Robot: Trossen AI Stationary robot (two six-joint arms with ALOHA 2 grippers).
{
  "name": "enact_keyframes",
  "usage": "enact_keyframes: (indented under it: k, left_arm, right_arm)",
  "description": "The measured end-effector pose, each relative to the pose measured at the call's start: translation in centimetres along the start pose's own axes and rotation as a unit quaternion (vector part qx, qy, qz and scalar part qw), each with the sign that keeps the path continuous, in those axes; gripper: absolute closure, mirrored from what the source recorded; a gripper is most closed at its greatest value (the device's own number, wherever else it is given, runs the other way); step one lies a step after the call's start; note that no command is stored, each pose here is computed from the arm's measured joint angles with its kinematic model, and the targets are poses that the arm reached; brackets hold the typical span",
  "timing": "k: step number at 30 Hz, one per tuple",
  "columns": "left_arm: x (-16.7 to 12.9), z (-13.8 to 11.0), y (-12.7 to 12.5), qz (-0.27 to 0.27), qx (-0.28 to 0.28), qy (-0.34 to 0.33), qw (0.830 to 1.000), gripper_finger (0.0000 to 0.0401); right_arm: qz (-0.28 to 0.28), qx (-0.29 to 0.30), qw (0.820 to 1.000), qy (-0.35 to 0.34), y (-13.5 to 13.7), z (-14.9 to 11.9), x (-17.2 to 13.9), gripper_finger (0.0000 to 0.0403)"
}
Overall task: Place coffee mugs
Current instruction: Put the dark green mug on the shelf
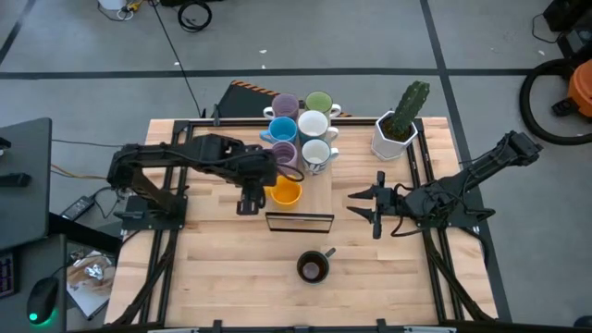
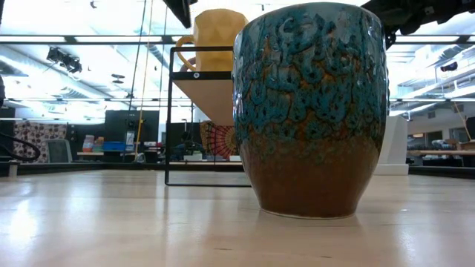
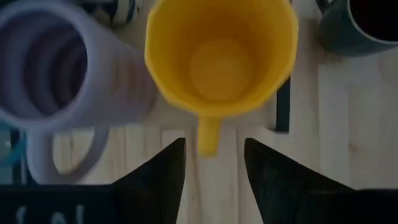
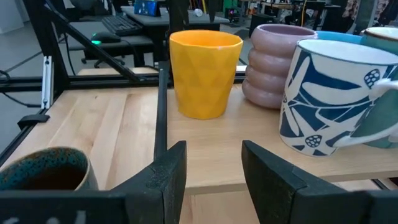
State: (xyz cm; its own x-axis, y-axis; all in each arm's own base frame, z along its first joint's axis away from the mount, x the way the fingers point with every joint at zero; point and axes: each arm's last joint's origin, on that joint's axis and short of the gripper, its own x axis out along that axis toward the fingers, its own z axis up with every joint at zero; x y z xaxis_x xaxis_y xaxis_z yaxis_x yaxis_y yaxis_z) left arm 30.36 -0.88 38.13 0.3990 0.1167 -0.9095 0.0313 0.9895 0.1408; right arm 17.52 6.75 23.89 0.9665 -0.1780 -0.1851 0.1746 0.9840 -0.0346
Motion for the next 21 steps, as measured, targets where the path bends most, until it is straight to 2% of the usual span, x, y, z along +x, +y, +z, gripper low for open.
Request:
enact_keyframes:
  k: [2, 7, 12, 15, 21]
  left_arm:
    - [-0.1, -0.8, -0.4, -0.002, -0.003, -0.003, 1.000, 0.0237]
    - [-0.1, -3.7, -1.9, -0.011, -0.010, -0.058, 0.998, 0.0254]
    - [-0.8, -7.2, -2.5, 0.018, -0.047, -0.134, 0.990, 0.0259]
    - [-0.2, -8.9, -2.9, 0.017, -0.075, -0.176, 0.981, 0.0259]
    - [2.4, -11.8, -4.0, -0.008, -0.088, -0.250, 0.964, 0.0259]
  right_arm:
    - [0.005, -0.003, 1.000, 0.003, 0.2, -0.1, -0.1, 0.0243]
    - [0.043, -0.021, 0.999, -0.004, 1.2, -0.1, -0.7, 0.0243]
    - [0.081, -0.055, 0.994, -0.044, 3.0, 0.3, -0.8, 0.0243]
    - [0.088, -0.078, 0.992, -0.048, 3.9, 0.3, -0.3, 0.0243]
    - [0.087, -0.099, 0.991, -0.024, 5.8, 0.6, 1.6, 0.0243]
